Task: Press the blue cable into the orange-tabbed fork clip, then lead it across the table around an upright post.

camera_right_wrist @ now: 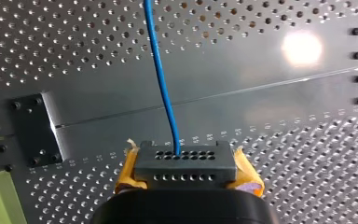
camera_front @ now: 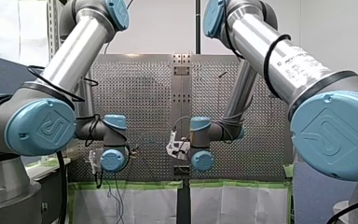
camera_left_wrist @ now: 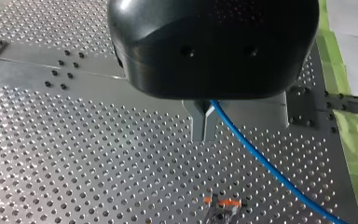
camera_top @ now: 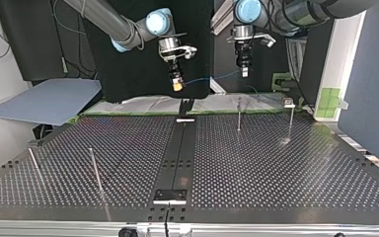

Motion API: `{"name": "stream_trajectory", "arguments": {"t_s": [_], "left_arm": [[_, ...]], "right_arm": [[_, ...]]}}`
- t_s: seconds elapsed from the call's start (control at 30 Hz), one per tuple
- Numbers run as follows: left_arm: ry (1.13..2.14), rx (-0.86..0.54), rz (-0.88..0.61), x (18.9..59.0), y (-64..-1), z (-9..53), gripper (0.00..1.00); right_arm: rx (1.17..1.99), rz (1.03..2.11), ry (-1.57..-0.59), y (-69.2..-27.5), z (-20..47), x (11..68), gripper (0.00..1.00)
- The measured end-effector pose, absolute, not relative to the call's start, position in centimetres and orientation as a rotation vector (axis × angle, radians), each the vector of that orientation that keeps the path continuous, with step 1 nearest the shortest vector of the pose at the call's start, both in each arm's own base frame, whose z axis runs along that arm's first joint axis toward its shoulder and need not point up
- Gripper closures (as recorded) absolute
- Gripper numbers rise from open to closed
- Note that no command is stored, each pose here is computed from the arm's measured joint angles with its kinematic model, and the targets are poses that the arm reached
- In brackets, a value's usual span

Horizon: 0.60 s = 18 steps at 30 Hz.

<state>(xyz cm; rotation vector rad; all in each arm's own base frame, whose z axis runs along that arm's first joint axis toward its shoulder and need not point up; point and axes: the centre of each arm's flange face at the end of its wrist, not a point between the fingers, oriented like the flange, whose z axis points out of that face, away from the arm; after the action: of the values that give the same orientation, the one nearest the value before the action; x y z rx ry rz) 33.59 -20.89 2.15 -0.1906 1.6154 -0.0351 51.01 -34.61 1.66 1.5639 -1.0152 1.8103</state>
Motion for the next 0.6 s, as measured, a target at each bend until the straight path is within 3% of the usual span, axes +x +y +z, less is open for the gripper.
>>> {"name": "stream_trajectory", "arguments": {"t_s": [0.6], "left_arm": [[1.647,-0.177,-0.07,36.5,-17.2,1.7,1.0]], "right_arm": [[1.607,1.784,-1.057,-38.4,-3.7,52.9,1.0]]}}
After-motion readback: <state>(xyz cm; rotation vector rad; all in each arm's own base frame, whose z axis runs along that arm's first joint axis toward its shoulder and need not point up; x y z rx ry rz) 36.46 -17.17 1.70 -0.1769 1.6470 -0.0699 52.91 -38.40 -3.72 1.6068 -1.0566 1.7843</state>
